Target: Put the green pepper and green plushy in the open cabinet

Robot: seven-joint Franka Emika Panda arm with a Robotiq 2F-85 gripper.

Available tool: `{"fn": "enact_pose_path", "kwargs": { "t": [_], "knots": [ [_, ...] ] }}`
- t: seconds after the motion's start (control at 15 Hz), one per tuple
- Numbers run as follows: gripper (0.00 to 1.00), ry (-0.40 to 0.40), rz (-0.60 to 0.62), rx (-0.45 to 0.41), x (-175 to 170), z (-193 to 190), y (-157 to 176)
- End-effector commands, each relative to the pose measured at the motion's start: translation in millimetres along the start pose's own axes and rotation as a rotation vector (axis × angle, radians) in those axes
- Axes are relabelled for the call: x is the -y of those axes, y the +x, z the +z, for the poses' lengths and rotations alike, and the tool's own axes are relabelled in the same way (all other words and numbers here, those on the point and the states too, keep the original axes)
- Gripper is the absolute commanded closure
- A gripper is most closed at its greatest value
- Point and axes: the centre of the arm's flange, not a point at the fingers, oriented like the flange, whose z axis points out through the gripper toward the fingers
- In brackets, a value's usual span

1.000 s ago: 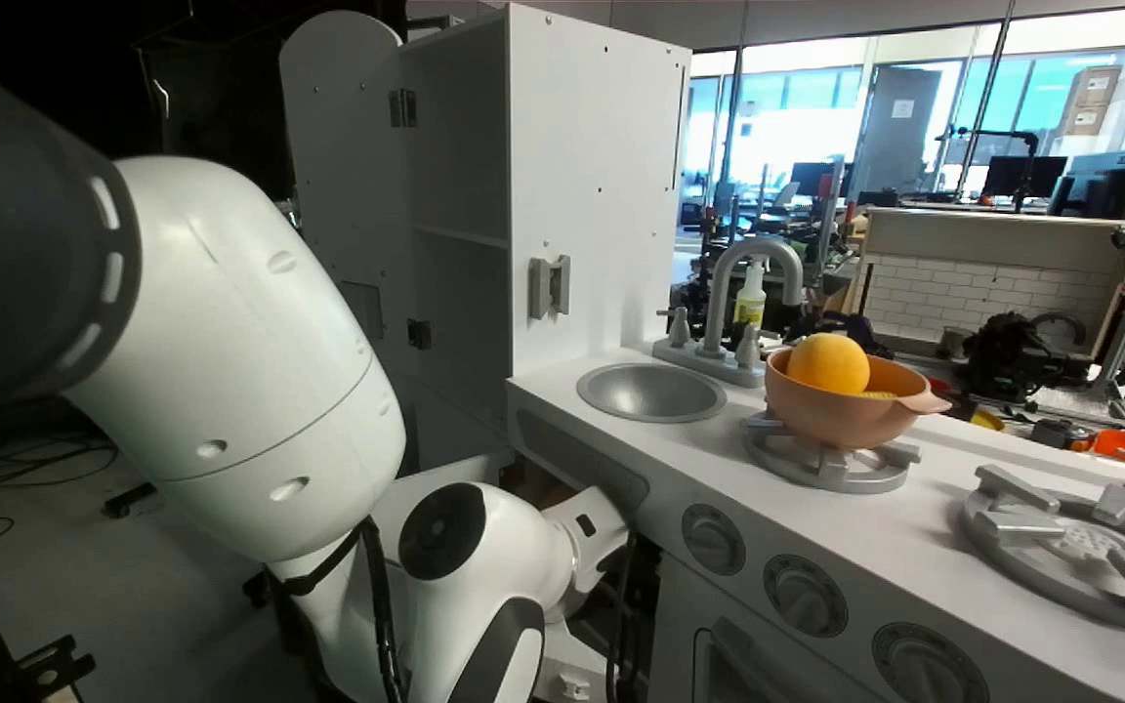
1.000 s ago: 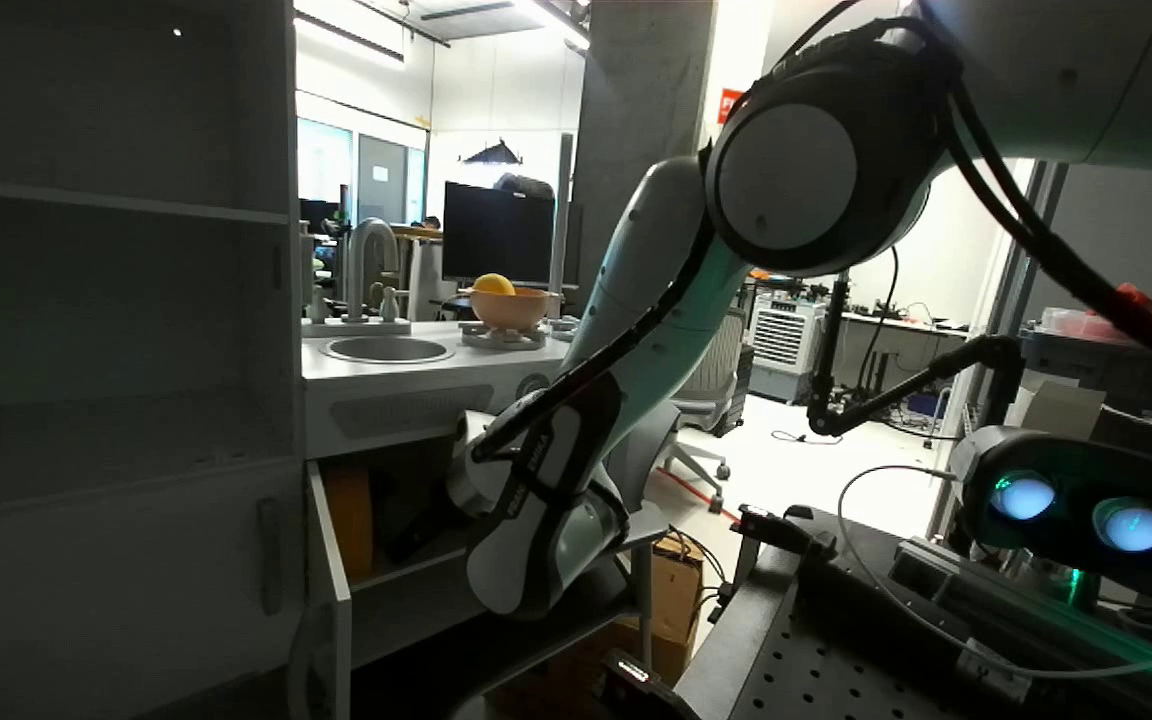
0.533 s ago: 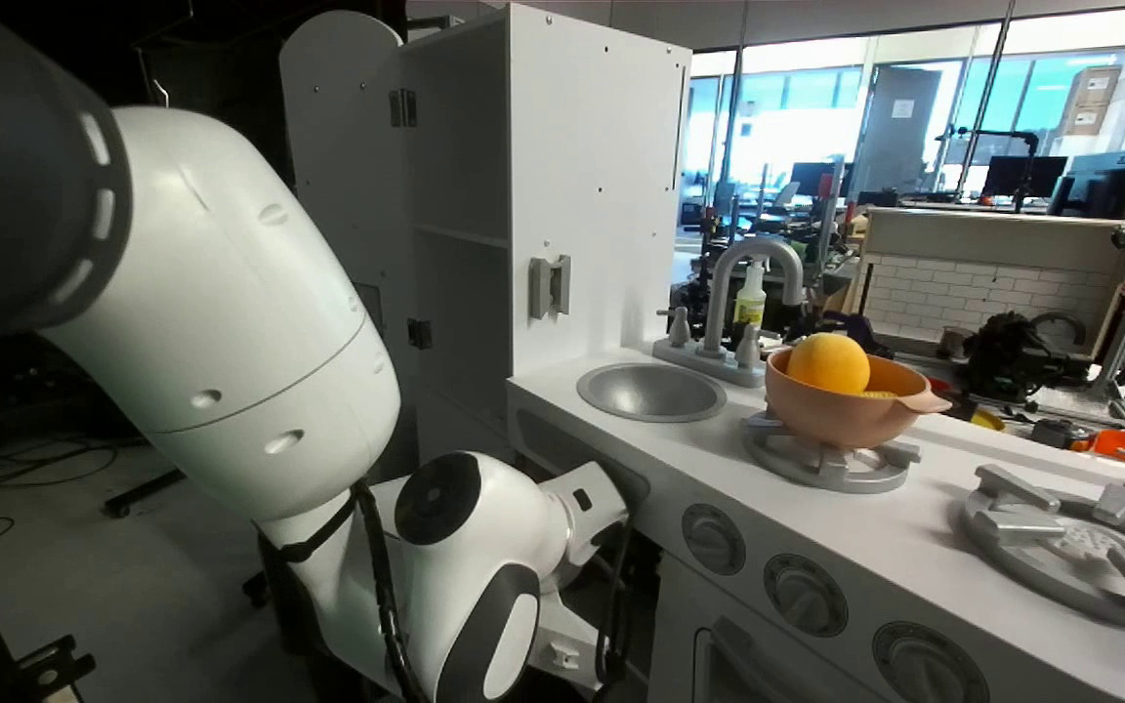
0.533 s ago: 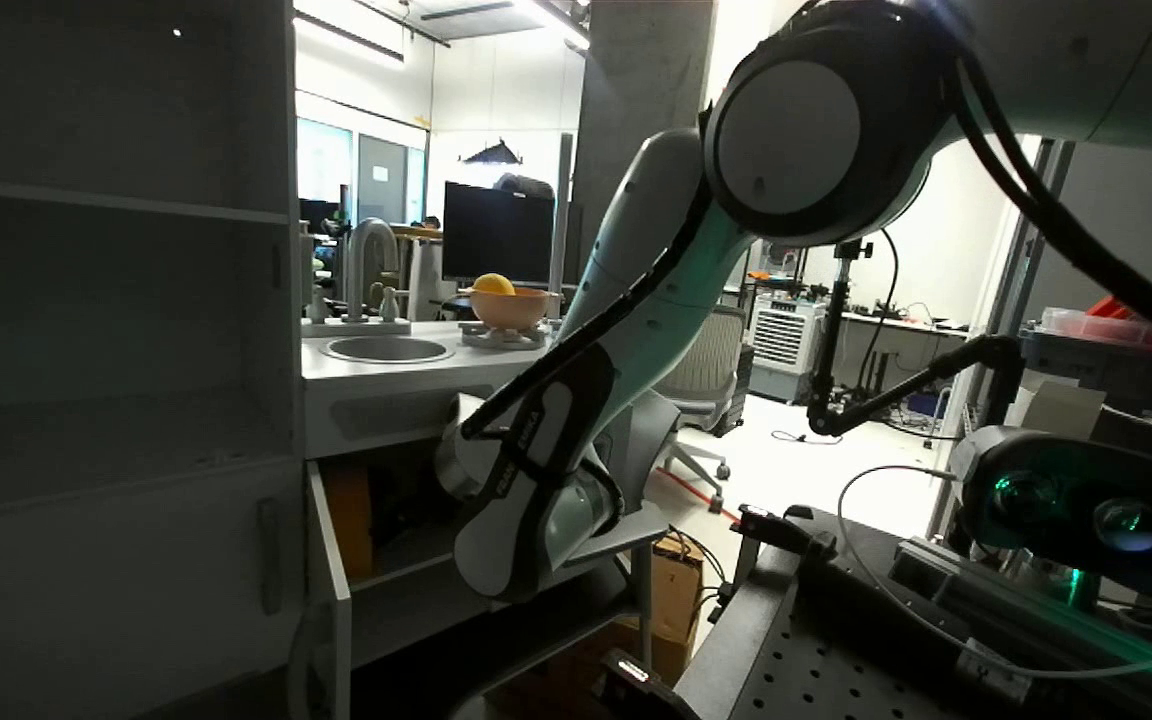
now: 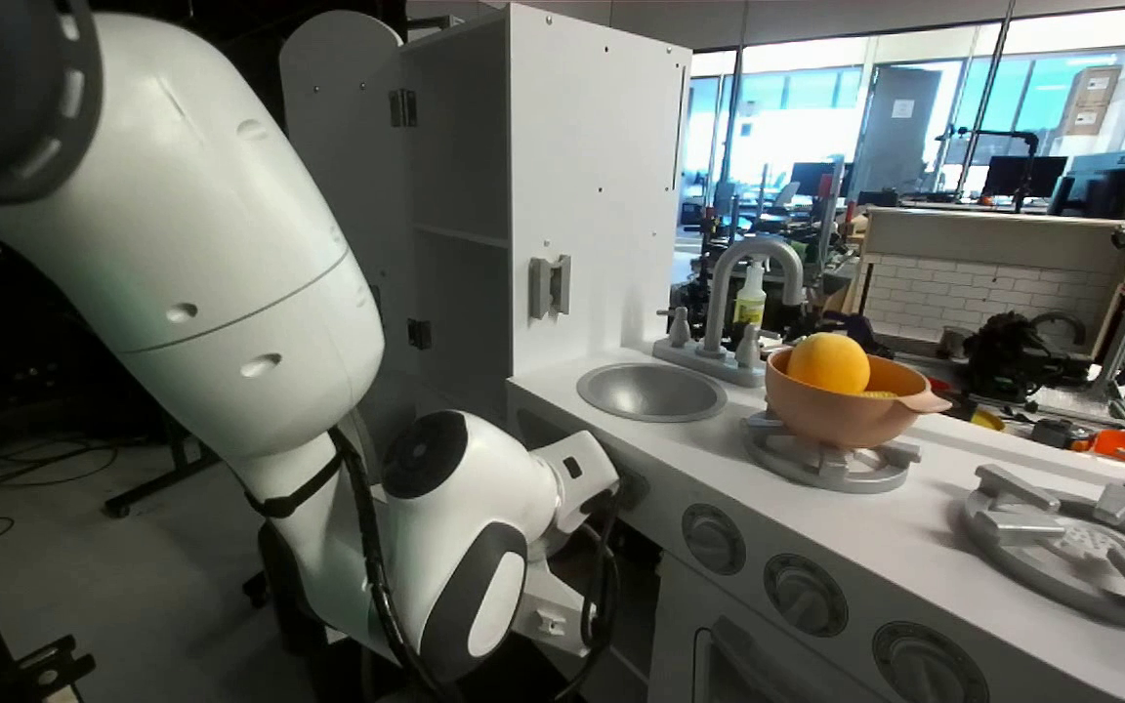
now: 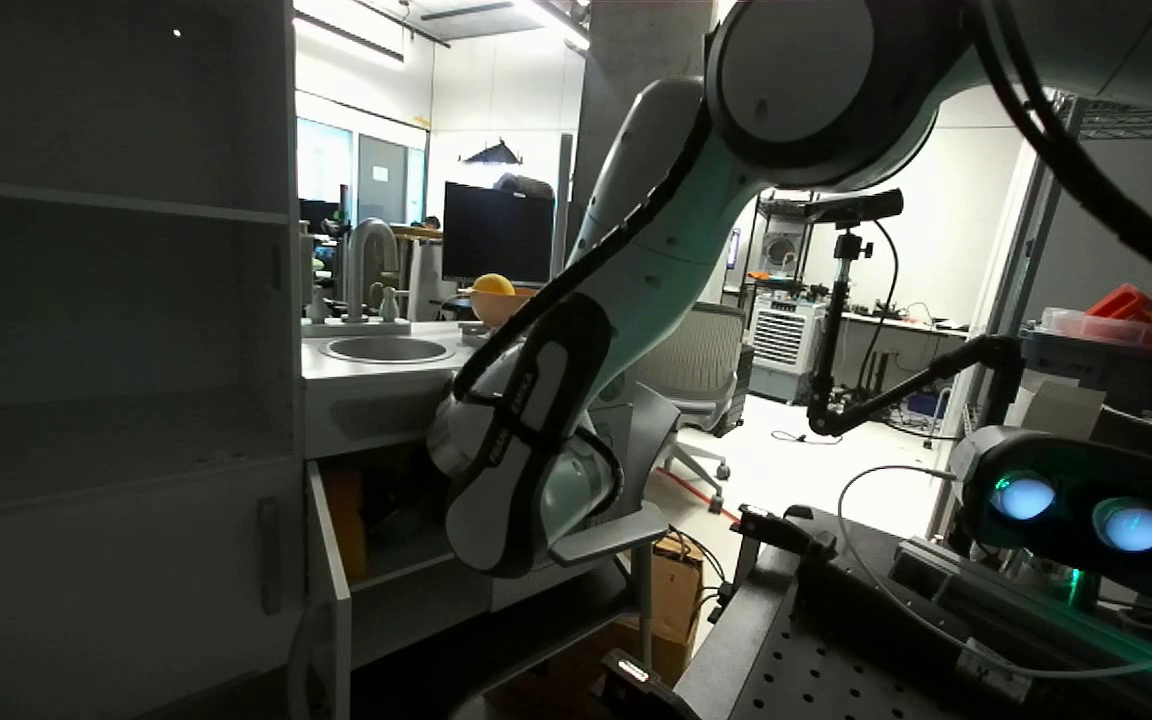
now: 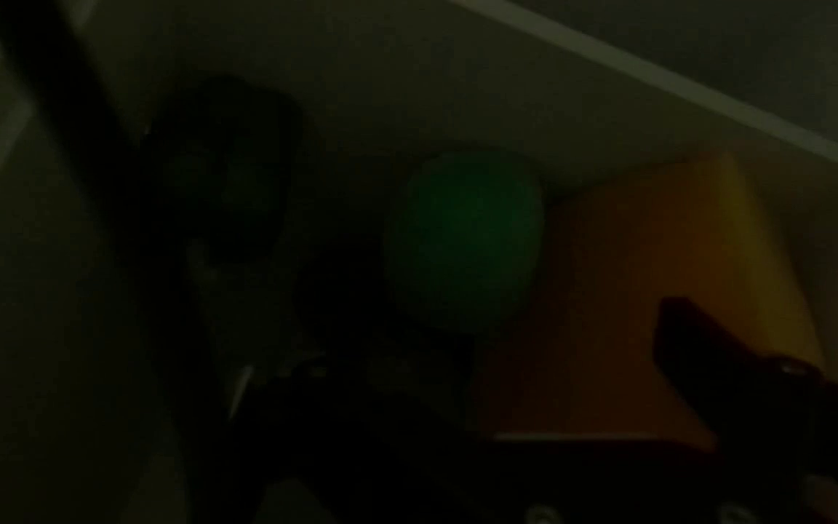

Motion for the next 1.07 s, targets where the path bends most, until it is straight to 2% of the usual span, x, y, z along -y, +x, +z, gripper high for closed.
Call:
{"fn": "enact_pose_path", "kwargs": {
  "t": [0.0, 0.07, 0.6, 1.0],
  "knots": [
    [0.00, -0.021, -0.003, -0.148, 12, -77, -9],
    [0.00, -0.024, 0.000, -0.138, 13, -83, -3],
    [0.00, -0.016, -0.001, 0.149, 20, -147, 9],
    [0.00, -0.030, 0.020, 0.252, 28, -229, 14]
  ]
}}
